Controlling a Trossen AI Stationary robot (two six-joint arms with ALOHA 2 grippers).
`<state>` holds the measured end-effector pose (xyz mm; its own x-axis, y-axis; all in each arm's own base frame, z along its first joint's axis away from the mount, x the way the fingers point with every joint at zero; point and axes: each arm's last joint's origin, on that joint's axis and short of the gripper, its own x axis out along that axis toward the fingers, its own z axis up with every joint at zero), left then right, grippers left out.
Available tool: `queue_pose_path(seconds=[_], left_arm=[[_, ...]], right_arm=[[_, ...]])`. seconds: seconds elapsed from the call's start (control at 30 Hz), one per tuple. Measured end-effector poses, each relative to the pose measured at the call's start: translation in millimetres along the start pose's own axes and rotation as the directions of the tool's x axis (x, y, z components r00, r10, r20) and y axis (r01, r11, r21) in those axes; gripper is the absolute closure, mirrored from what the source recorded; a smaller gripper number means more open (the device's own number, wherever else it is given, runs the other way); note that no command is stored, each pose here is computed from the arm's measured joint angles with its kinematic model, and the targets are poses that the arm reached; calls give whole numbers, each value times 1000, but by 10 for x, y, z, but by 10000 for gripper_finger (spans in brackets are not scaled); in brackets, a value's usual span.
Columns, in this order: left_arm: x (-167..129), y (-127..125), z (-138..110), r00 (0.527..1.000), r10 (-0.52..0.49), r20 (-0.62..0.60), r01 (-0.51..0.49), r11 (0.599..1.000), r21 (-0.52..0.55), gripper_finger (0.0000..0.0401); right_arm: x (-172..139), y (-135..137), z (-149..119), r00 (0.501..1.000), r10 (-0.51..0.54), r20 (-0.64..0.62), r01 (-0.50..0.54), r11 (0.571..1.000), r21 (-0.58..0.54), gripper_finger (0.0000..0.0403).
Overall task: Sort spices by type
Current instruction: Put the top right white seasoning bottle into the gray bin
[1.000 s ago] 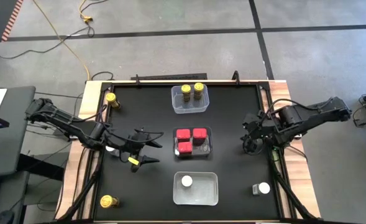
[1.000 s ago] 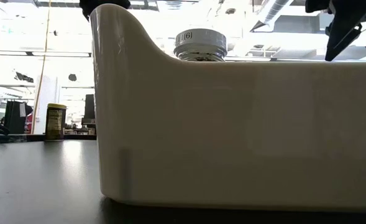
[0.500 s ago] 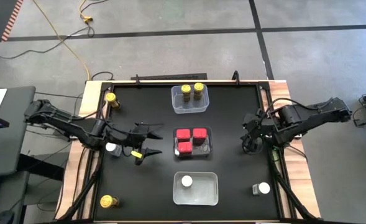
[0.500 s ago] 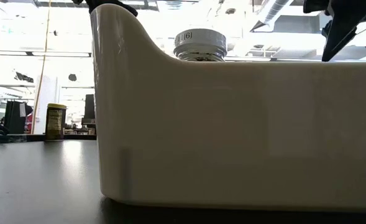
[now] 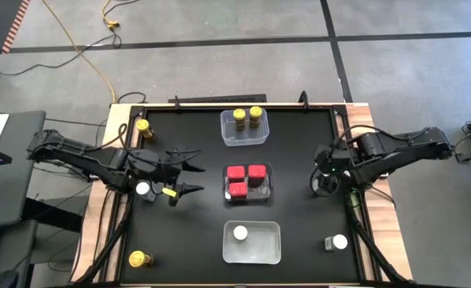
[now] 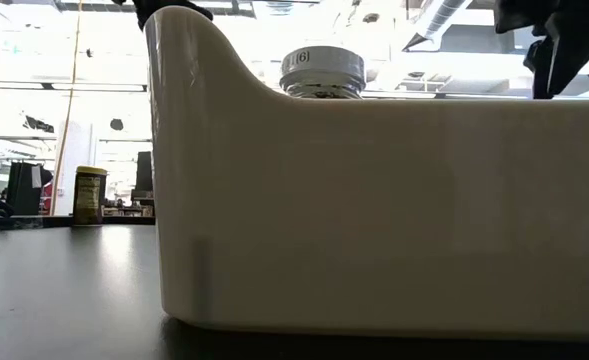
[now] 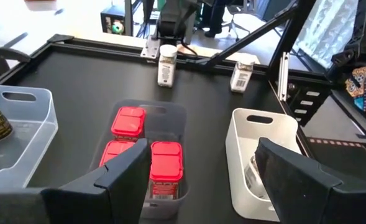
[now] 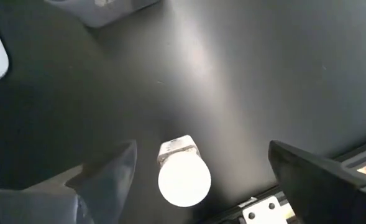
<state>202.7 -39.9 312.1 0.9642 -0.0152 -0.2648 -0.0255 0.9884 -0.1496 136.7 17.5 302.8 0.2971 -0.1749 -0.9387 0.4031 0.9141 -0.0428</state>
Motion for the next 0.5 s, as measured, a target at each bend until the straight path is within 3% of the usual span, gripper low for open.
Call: queue_pose_path(seconds=[0.1,0.3,0.5], left_arm=[[10,0,-8,1000,2,-7,-2,1000,1,124],[9,1,-6,1000,9,-4,-9,1000,-1,124],[7,7,-29,1000,16,-27,-16,1000,2,124]], right_arm=[[1,0,-2,1000,-1,-1,1,1000,-9,23],[135,-4,-108,993,12,-120,-44,962,-271,26],[322,2,-204,980,12,-201,-75,948,-309,26]])
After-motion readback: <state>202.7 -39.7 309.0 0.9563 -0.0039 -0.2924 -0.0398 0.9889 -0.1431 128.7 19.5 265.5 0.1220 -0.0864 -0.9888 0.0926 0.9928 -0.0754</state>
